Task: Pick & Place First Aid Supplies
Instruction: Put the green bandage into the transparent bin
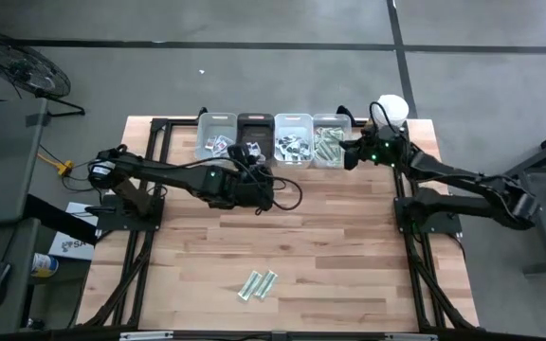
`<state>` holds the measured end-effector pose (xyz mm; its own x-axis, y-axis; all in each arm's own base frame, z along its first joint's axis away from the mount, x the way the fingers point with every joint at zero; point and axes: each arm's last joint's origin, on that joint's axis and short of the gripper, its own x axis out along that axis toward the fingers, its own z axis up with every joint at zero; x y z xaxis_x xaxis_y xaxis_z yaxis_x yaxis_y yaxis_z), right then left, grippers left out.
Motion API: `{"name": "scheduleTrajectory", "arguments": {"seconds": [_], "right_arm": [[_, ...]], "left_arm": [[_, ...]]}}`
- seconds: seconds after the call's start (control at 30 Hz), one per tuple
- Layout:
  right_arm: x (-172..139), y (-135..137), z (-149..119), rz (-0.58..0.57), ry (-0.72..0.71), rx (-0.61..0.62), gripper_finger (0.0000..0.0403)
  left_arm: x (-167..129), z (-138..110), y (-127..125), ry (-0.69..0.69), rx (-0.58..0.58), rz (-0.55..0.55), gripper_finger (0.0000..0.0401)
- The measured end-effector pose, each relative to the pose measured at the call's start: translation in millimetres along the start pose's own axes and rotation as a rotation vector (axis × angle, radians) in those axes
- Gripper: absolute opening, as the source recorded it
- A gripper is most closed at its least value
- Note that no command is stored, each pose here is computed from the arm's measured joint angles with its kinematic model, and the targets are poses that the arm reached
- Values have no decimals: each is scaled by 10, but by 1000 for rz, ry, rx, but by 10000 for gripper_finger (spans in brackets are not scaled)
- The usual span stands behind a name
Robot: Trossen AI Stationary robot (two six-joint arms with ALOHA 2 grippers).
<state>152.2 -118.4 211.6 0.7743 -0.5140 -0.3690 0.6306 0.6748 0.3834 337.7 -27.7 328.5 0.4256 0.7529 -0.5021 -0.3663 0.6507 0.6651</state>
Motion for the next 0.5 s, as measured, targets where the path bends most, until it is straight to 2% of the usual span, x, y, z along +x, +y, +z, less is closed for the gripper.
{"name": "scheduleTrajectory", "arguments": {"seconds": [0.17, 0.5], "right_arm": [[69, -152, -15, -60, 34, 39, 0], [356, -356, -93, -29, 93, 121, 0]], "left_arm": [[59, -119, -86, 50, -23, -30, 174], [158, -322, -238, 136, -79, -95, 174]]}}
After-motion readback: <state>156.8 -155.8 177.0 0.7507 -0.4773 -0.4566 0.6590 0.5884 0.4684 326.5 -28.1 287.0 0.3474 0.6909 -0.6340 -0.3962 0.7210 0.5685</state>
